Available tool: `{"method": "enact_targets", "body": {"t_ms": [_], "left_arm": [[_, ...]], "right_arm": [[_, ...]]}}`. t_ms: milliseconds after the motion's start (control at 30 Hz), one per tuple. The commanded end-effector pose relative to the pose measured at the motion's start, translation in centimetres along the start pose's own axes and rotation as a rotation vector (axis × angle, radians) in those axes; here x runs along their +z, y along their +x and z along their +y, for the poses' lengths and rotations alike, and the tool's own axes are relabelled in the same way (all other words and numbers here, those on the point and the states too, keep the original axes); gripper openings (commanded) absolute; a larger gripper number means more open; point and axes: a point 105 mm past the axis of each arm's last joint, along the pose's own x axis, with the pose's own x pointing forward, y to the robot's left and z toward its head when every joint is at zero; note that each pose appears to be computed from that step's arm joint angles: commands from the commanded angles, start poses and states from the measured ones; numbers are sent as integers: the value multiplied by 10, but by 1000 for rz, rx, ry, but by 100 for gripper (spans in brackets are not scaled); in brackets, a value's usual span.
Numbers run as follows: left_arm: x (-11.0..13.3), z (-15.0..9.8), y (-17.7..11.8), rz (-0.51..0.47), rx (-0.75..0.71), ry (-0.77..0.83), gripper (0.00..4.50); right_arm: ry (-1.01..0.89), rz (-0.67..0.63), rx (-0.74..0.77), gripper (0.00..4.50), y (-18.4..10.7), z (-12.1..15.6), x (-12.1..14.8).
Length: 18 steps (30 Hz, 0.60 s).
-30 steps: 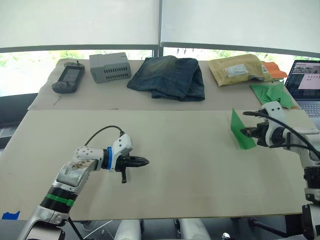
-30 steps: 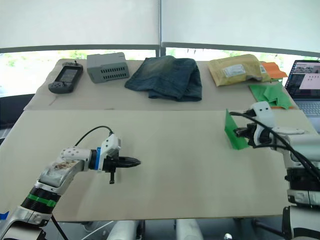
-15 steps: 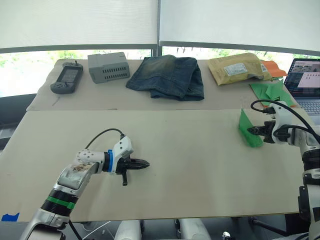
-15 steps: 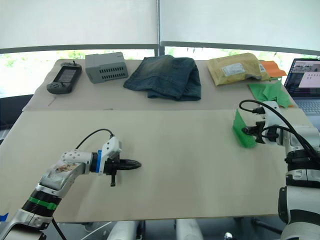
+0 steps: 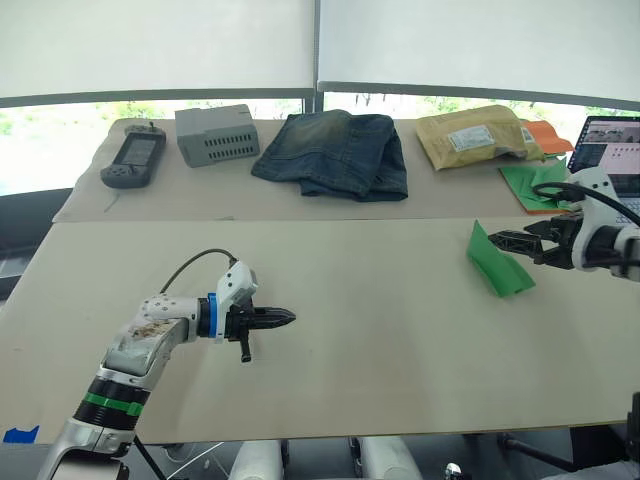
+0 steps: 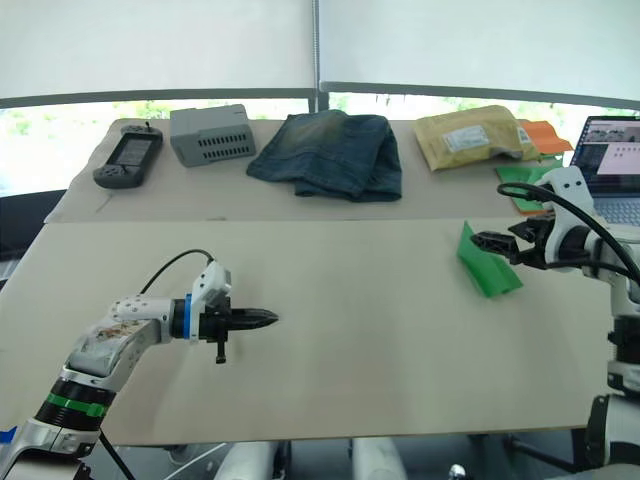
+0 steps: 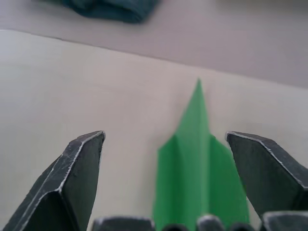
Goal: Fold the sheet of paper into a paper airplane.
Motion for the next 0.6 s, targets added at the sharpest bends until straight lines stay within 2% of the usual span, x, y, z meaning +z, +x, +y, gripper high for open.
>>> {"method": "enact_targets", "body": {"t_ms": [33, 133, 267, 333, 433, 600], "left_arm": [[26, 3, -13, -102, 49, 19, 0], [31, 10, -22, -125, 135, 54, 0], [19, 21, -37, -74, 310, 108, 0], [10, 19, -43, -53, 371, 132, 0], [-3, 10, -49, -62, 373, 124, 0], [-30, 1, -57, -7, 388, 72, 0]], "right_arm": [[-160, -196, 181, 447, -16, 47, 26], [-219, -243, 268, 447, -21, 75, 13], [-381, -259, 294, 447, -21, 107, -16], [-438, -220, 274, 447, -15, 111, -38], [-424, -226, 298, 447, -8, 119, -68], [-377, -219, 303, 447, 0, 123, -101]]}}
